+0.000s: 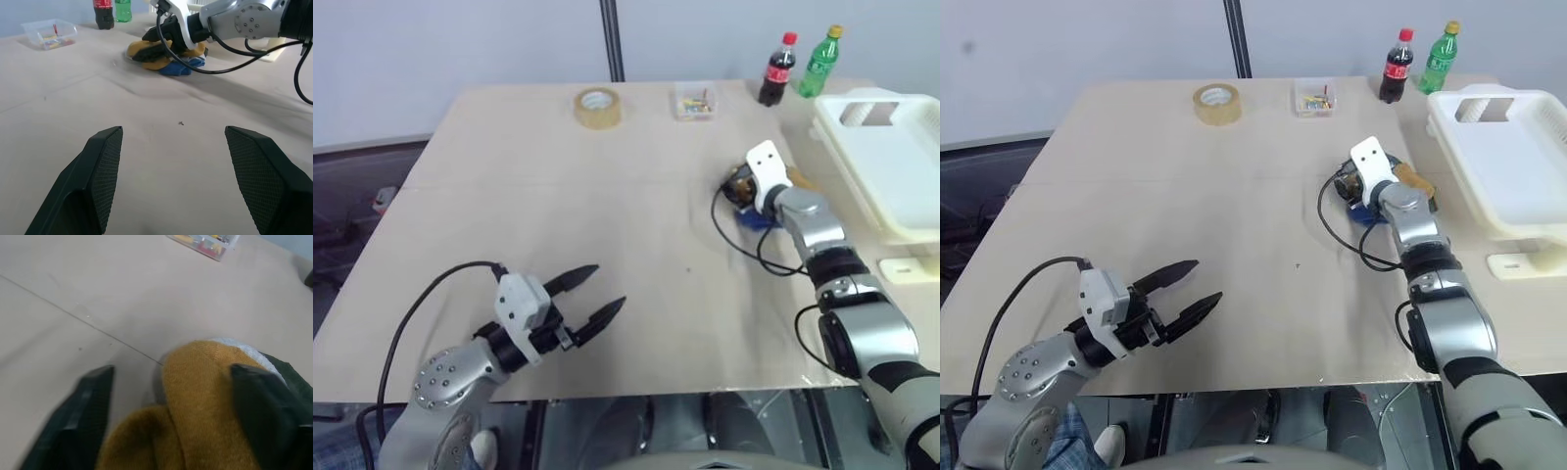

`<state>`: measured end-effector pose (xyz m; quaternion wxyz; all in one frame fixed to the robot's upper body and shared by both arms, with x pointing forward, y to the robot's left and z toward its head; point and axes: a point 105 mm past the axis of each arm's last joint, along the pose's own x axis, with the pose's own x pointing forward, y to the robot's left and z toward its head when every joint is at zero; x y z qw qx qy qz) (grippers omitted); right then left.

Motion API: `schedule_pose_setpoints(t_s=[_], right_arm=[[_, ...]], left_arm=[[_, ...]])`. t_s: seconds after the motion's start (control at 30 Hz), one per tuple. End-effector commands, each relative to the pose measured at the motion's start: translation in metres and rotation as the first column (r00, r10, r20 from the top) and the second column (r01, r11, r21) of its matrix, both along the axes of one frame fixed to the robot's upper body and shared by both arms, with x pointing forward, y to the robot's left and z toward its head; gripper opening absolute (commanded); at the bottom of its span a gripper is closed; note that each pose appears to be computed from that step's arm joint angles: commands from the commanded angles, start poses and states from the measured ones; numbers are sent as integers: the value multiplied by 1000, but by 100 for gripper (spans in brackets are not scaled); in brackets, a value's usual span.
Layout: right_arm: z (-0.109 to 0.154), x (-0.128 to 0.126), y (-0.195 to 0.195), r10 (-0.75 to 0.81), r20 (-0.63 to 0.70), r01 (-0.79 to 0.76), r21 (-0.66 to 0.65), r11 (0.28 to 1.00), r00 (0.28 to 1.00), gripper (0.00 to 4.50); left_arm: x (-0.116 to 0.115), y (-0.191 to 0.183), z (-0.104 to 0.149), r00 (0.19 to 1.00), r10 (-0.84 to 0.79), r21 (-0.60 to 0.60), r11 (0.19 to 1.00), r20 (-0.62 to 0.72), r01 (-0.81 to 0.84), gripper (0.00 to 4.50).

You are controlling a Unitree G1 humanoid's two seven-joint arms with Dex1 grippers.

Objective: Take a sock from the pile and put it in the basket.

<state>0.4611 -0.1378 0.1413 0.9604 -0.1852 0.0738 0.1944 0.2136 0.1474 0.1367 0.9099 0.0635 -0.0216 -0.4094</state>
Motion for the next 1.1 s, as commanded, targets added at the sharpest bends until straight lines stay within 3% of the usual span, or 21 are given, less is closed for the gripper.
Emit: schedule_pose_setpoints(t_s=[0.03, 0.2, 0.6, 0.83, 1.0, 1.1], right_arm=[[19, 7, 2, -15, 57, 15, -2, 1000, 998, 226], [20, 11, 0, -45, 59, 45, -16, 999, 997, 1], [28, 12, -2, -38, 106, 42, -38, 998, 994, 1], [64, 10, 5, 3, 188, -3, 1, 1000, 982, 1], [59, -1, 15, 60, 154, -60, -1, 998, 986, 1], [47, 0, 6, 36, 141, -27, -69, 997, 989, 1]], left_arm=[[-1, -1, 4, 999, 8, 1, 1000, 32, -8, 359], [-3, 1, 2, 999, 23, -1, 1000, 29, -23, 359], [-1, 0, -2, 999, 22, -1, 1000, 28, -22, 359], [-2, -1, -4, 999, 23, 1, 1000, 27, -23, 359], [-3, -2, -6, 999, 25, -2, 1000, 22, -25, 359], [-4, -3, -8, 1000, 22, 1, 1000, 19, -22, 359]])
